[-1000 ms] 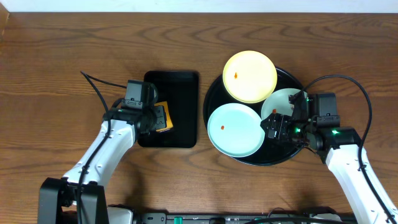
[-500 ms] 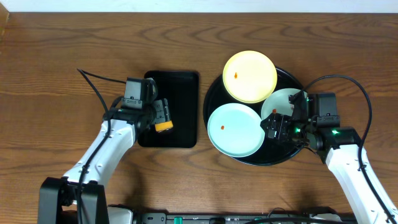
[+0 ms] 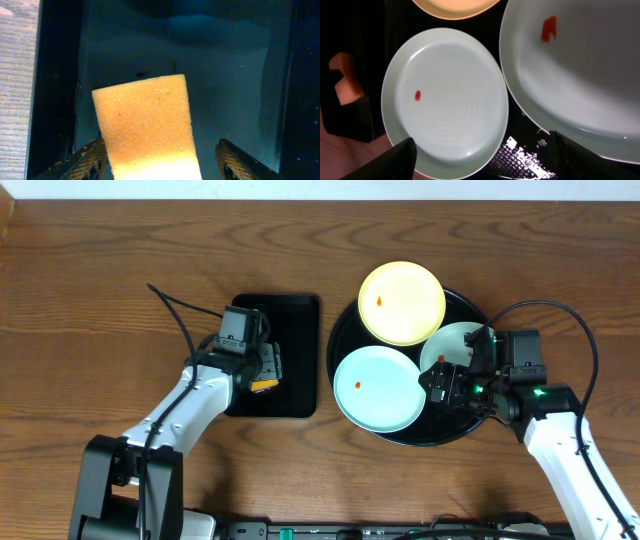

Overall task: Clean dirty plates on tray and stack at the side
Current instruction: 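Lift the sponge with the left gripper above the black tray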

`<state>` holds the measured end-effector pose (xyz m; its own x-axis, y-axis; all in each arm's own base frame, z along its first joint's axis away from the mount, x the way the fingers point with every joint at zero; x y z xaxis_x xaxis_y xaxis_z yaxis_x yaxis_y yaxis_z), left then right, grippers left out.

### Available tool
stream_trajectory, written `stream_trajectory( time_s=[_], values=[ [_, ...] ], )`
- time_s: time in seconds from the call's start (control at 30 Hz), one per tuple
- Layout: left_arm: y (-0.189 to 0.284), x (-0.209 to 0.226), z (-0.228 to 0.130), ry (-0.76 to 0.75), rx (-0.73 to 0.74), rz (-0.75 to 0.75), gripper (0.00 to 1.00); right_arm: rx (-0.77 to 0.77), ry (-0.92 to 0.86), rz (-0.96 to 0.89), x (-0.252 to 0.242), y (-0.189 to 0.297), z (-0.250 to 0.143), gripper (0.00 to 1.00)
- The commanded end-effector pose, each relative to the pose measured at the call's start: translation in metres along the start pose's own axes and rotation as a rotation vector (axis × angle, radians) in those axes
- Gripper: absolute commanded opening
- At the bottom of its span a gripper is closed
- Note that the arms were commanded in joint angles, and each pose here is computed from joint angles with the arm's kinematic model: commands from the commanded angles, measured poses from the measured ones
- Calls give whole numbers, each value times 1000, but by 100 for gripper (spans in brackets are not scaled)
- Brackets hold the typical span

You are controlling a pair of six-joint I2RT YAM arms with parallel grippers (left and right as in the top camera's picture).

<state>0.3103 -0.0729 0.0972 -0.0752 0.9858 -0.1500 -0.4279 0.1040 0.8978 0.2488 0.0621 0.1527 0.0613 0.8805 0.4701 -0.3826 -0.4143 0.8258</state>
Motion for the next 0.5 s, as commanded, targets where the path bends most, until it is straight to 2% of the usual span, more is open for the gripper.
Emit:
stream_trajectory(
  time_s=[0.0,0.47],
  values=[
    [1,0,8,12,-33,48,68,-1,1,11,2,0,0,83],
    [-3,3,4,41,-38,99,68,0,0,11,2,0,0,83]
  ],
)
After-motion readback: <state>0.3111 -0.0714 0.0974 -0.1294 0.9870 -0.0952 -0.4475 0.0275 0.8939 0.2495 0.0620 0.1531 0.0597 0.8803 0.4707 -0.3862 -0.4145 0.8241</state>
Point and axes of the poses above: each gripper's point midway between its finger pads, its own y axis back along the fingers, its own x axis along the line the jaws close on, z = x × y, the point moved 7 cm from there along y, back along the fingers
